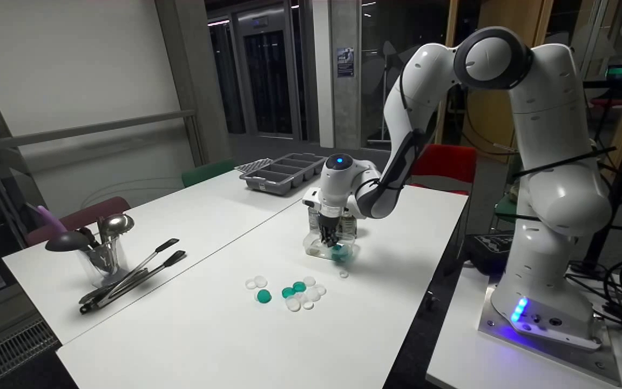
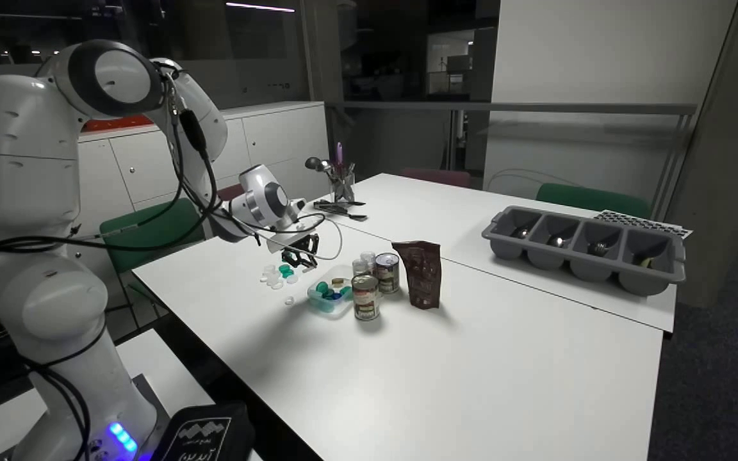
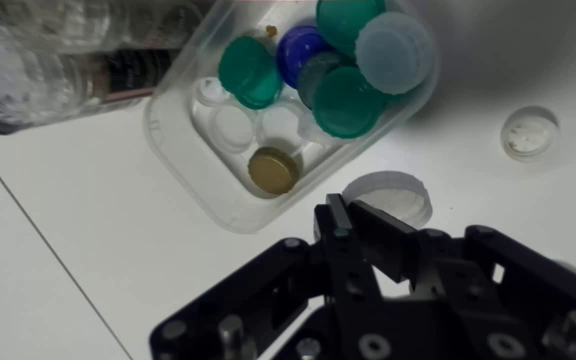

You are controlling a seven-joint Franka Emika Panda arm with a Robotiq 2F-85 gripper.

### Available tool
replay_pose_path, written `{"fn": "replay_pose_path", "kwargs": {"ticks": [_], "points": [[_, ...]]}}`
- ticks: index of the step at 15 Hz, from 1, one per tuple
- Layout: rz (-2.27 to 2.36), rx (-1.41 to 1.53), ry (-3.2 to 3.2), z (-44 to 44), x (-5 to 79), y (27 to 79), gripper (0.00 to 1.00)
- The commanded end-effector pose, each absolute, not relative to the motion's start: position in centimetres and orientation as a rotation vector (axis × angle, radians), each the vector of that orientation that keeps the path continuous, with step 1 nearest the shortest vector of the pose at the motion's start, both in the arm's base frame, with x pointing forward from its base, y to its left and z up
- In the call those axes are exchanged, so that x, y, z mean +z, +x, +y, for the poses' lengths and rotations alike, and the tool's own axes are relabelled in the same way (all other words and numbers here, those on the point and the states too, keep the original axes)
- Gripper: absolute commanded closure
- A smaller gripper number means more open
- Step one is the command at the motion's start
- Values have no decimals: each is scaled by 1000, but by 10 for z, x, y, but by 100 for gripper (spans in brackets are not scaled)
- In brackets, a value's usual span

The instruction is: Place some white and green objects from the table in the clear container.

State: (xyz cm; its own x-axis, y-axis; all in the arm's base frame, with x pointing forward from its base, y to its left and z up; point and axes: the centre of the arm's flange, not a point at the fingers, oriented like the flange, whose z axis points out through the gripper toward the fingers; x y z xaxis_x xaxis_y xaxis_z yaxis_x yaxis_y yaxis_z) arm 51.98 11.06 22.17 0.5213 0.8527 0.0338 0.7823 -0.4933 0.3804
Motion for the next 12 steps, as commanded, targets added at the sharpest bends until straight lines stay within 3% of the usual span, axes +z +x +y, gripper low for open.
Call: {"fn": "replay_pose_path", "kwargs": {"ticks": [1, 7, 8, 9, 12], "points": [[1206, 422, 2449, 88, 246, 497, 98], [1042, 420, 2539, 41, 245, 521, 98], [1036, 413, 2546, 35, 243, 525, 77], [1033, 406, 2555, 30, 238, 530, 66], [1046, 406, 2569, 25, 226, 536, 43]]}}
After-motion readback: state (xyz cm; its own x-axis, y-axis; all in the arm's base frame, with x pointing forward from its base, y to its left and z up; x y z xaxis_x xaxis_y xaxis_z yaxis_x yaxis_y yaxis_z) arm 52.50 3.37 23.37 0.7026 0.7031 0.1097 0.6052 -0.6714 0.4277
